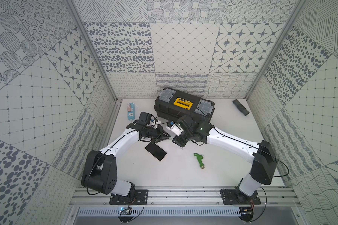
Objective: Plug the charging cable into the phone
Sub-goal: Adjust the charging cable, then pick up the phone at the center of the board.
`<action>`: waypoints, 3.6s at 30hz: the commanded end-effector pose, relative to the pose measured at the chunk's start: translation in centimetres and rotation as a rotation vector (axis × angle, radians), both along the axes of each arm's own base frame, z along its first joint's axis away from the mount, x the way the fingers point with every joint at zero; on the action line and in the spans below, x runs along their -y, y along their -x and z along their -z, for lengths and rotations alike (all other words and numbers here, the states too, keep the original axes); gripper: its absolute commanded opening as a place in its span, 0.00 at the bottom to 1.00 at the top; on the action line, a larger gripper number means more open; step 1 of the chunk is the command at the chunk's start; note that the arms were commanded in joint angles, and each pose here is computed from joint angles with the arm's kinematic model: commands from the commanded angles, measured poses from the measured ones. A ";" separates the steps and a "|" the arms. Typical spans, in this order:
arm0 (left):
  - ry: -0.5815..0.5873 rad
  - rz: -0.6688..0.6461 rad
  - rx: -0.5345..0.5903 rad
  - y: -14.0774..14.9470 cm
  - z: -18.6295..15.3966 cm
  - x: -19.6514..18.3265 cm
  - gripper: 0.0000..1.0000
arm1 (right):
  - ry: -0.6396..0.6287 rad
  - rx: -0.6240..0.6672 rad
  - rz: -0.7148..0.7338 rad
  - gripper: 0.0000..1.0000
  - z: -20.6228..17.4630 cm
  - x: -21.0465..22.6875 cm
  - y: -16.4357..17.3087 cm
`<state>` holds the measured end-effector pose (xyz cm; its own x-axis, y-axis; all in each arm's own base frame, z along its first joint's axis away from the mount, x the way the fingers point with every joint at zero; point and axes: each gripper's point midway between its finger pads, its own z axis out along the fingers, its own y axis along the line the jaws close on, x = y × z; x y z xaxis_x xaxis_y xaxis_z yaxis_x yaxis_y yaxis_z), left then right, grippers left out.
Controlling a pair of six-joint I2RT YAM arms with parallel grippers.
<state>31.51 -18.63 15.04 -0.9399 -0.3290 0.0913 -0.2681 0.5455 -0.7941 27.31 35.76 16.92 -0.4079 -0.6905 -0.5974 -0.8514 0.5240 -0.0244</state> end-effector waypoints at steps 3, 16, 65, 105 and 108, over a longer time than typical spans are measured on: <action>-0.027 -0.019 -0.013 0.3 0.1 -0.3 0.00 | 0.033 0.056 0.015 0.48 0.5 -1.3 -1.0; -0.018 -0.024 -0.019 0.1 0.2 -0.2 0.00 | 0.038 0.073 0.048 0.44 1.1 -2.0 -1.4; -0.595 -0.252 -0.486 6.8 8.2 -10.3 0.97 | 0.006 -0.098 -0.005 0.00 4.0 2.8 4.7; -0.467 -0.323 -0.585 2.3 13.5 -8.1 0.98 | -0.004 -0.172 -0.022 0.00 4.6 1.4 5.4; -0.438 -0.311 -0.575 2.8 12.6 -7.7 0.97 | 0.007 -0.181 -0.023 0.00 5.0 1.6 5.5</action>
<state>27.42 -9.87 1.73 -0.6256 -0.7030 0.3382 -0.7697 0.6270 -0.1204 21.77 33.54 11.56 -0.4895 -0.7106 -0.5055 -0.8542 0.5073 0.1139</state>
